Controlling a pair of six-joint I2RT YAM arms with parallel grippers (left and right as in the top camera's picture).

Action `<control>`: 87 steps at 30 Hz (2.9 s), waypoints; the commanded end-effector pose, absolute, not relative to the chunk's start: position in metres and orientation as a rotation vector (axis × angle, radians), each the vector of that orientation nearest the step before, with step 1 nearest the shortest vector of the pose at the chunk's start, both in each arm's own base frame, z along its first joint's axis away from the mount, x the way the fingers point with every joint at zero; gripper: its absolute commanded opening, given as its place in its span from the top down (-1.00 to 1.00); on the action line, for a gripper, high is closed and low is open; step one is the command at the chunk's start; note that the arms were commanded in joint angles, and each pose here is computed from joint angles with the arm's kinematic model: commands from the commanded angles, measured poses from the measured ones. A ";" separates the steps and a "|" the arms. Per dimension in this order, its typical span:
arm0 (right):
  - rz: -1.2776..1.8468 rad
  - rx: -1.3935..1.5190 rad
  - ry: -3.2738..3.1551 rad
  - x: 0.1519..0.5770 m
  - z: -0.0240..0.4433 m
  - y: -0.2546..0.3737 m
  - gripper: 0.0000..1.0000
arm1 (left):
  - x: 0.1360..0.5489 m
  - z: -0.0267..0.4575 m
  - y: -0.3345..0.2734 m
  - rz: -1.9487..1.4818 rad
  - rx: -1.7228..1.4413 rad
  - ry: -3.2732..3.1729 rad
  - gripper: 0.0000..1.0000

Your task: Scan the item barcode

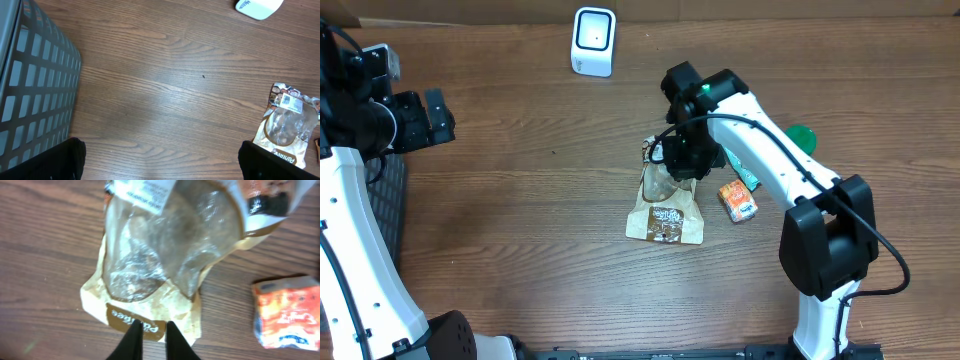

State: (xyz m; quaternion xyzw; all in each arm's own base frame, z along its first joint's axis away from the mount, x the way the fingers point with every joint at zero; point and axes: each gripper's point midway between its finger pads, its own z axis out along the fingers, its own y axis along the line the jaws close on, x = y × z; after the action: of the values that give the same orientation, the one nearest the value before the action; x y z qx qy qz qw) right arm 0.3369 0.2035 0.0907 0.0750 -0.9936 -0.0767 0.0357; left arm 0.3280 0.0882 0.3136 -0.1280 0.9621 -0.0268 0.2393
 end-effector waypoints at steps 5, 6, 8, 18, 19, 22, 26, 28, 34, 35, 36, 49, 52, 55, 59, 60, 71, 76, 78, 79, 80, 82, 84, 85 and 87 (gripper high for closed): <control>-0.266 0.185 -3.066 0.347 0.099 0.187 0.21 | 0.330 0.317 0.089 -0.066 -0.321 2.626 -1.00; -0.268 0.187 -3.068 0.347 0.101 0.188 0.10 | 0.330 0.317 0.089 -0.066 -0.321 2.626 -1.00; -0.266 0.207 -3.064 0.344 0.101 0.193 -0.05 | 0.330 0.317 0.089 -0.066 -0.321 2.626 -0.99; -0.150 0.002 -3.057 0.321 0.057 0.210 -0.40 | 0.329 0.317 0.089 -0.065 -0.321 2.626 -0.99; -0.141 -0.045 -3.045 0.319 0.047 0.203 -0.41 | 0.330 0.317 0.089 -0.066 -0.321 2.626 -0.99; -0.165 -0.093 -3.026 0.320 0.038 0.193 -0.40 | 0.329 0.317 0.089 -0.065 -0.321 2.626 -0.99; -0.427 0.032 -3.021 0.337 0.042 0.203 -0.40 | 0.330 0.317 0.089 -0.066 -0.321 2.626 -0.99; -0.545 0.048 -3.025 0.347 0.046 0.208 -0.40 | 0.330 0.317 0.089 -0.066 -0.321 2.626 -0.99; -0.633 -0.014 -2.977 0.341 0.029 0.201 -0.40 | 0.330 0.317 0.089 -0.066 -0.321 2.626 -0.99; -0.640 -0.025 -2.968 0.338 0.024 0.200 -0.40 | 0.329 0.317 0.089 -0.066 -0.321 2.626 -0.99; -0.670 -0.039 -2.948 0.334 0.018 0.199 -0.40 | 0.329 0.317 0.089 -0.066 -0.321 2.626 -0.99; -0.869 -0.341 -2.877 0.344 -0.017 0.228 0.39 | 0.330 0.317 0.089 -0.066 -0.321 2.626 -0.99; -0.888 -0.353 -2.899 0.352 -0.016 0.230 0.65 | 0.330 0.317 0.089 -0.066 -0.321 2.626 -0.99; -0.915 -0.342 -2.919 0.357 -0.014 0.232 0.92 | 0.330 0.317 0.089 -0.066 -0.321 2.626 -0.99; -1.009 -0.223 -2.920 0.360 -0.004 0.240 0.92 | 0.330 0.317 0.089 -0.066 -0.321 2.626 -0.99; -1.066 -0.149 -2.913 0.361 0.003 0.245 0.93 | 0.330 0.317 0.089 -0.066 -0.321 2.626 -0.99; -1.491 0.551 -3.011 0.337 0.176 0.258 0.92 | 0.330 0.317 0.089 -0.066 -0.321 2.626 -0.99; -1.549 0.796 -3.021 0.307 0.221 0.250 0.92 | 0.330 0.317 0.089 -0.066 -0.321 2.626 -0.99; -1.546 0.874 -3.024 0.296 0.231 0.246 0.92 | 0.329 0.317 0.089 -0.065 -0.321 2.626 -0.99; -1.549 0.882 -3.022 0.293 0.234 0.246 0.92 | 0.330 0.317 0.089 -0.066 -0.321 2.626 -0.99; -1.554 0.886 -3.022 0.291 0.237 0.245 0.92 | 0.329 0.317 0.089 -0.065 -0.321 2.626 -1.00; -1.594 0.898 -2.996 0.288 0.242 0.247 0.92 | 0.330 0.317 0.089 -0.066 -0.321 2.626 -0.99; -1.620 0.903 -2.979 0.287 0.244 0.249 0.92 | 0.330 0.317 0.089 -0.066 -0.321 2.626 -0.99; -1.621 0.890 -2.977 0.287 0.244 0.249 0.92 | 0.330 0.317 0.089 -0.066 -0.321 2.626 -0.99; -1.618 0.820 -2.977 0.287 0.244 0.249 0.92 | 0.330 0.317 0.089 -0.066 -0.321 2.626 -0.99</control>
State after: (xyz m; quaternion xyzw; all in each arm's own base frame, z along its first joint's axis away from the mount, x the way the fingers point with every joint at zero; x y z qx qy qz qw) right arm 0.2913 0.2466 0.2230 0.2308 -0.8528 -0.4411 -0.1577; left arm 0.3280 0.0882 0.3136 -0.1280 0.9621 -0.0268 0.2393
